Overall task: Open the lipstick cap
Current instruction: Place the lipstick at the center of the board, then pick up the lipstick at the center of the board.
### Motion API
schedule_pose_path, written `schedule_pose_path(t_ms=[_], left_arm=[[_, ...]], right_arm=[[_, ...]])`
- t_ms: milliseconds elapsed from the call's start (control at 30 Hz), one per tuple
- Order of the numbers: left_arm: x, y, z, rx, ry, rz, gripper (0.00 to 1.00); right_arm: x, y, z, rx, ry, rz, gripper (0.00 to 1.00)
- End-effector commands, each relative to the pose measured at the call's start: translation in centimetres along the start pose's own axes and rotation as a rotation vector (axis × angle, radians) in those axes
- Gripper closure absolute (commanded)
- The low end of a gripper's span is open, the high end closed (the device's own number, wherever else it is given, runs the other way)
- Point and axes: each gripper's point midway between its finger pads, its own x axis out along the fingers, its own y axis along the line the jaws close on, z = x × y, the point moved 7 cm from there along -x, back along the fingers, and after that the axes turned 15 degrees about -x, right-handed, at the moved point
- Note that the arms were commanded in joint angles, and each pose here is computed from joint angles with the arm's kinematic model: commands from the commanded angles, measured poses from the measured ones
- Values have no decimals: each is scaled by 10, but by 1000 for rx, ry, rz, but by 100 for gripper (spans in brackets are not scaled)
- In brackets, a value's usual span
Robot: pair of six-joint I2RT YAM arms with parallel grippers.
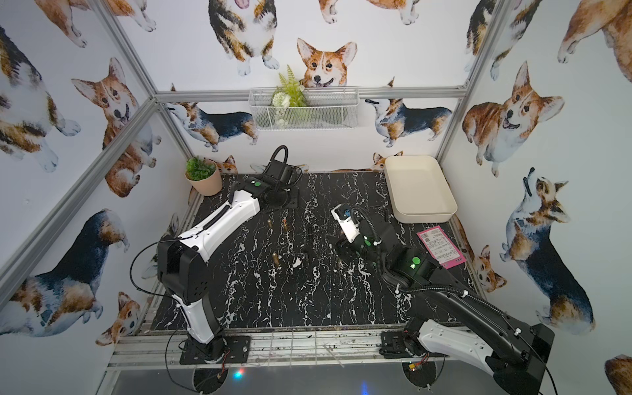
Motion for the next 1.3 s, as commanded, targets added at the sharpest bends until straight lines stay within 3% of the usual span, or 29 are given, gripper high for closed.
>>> schedule_pose_path(t_ms=[0,400,1267], left_arm=[[1,-10,-33,72,210,-16,36],[47,-34,-54,149,328,70,34],[98,-22,-67,142,425,143,49]], right_arm=[[-11,-9,-6,103,39,1,30],[-27,-22,-32,226,60,-28,29],[-13,-20,-52,232,95,-36,31]])
